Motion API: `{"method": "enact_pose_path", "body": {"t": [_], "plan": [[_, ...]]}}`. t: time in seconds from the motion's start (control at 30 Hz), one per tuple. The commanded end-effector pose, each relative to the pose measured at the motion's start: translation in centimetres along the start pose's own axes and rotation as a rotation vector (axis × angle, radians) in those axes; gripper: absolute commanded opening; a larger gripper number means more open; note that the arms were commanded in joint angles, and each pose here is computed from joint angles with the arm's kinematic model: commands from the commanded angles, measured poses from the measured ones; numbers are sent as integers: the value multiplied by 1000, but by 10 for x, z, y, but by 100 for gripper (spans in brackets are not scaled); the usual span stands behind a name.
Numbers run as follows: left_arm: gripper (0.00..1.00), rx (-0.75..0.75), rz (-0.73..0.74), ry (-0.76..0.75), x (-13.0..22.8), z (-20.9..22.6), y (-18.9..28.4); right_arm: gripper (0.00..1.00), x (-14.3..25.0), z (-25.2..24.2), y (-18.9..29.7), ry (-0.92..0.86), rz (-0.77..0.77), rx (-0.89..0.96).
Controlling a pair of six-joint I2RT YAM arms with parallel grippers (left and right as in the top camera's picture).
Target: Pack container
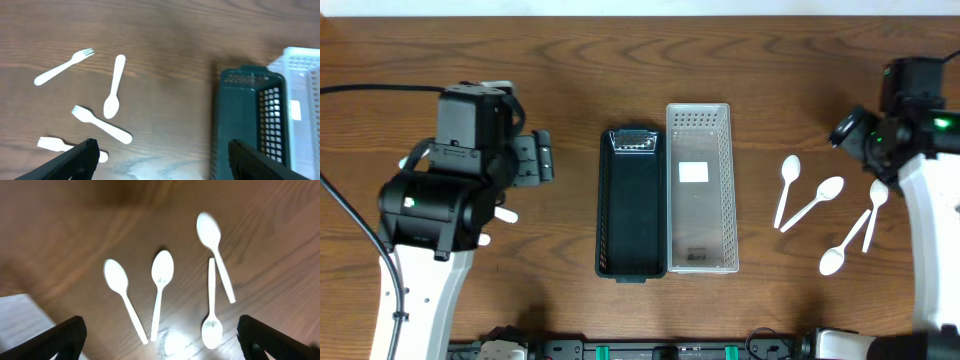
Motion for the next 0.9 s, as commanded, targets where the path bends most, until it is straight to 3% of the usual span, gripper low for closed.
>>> {"method": "enact_pose_path", "body": {"t": [0.0,0.07,0.23,0.37,0.67,0.87], "plan": [[85,-23,3,39,0,8,0,98,20,-9,-38,-27,74,59],[85,-25,3,41,1,8,0,88,31,-15,-60,-48,99,82],[85,-25,4,41,1,8,0,84,52,-28,-103,-61,124,117],[85,-25,4,41,1,8,0,74,65,-37,-124,-58,135,132],[85,-25,8,41,2,8,0,39,76,-42,-148,-63,119,113],[85,-24,15,40,3,8,0,45,84,-49,-160,-62,116,120]]}}
Point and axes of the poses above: each gripper's point midway between its finger pads, its own y axis back along the fingers, its own z axis along the line the jaws close on, x = y × z, the point moved 4 cm from there along y, back along the fingers, and after that the axes turned 14 degrees about -y, right-handed, at the moved point
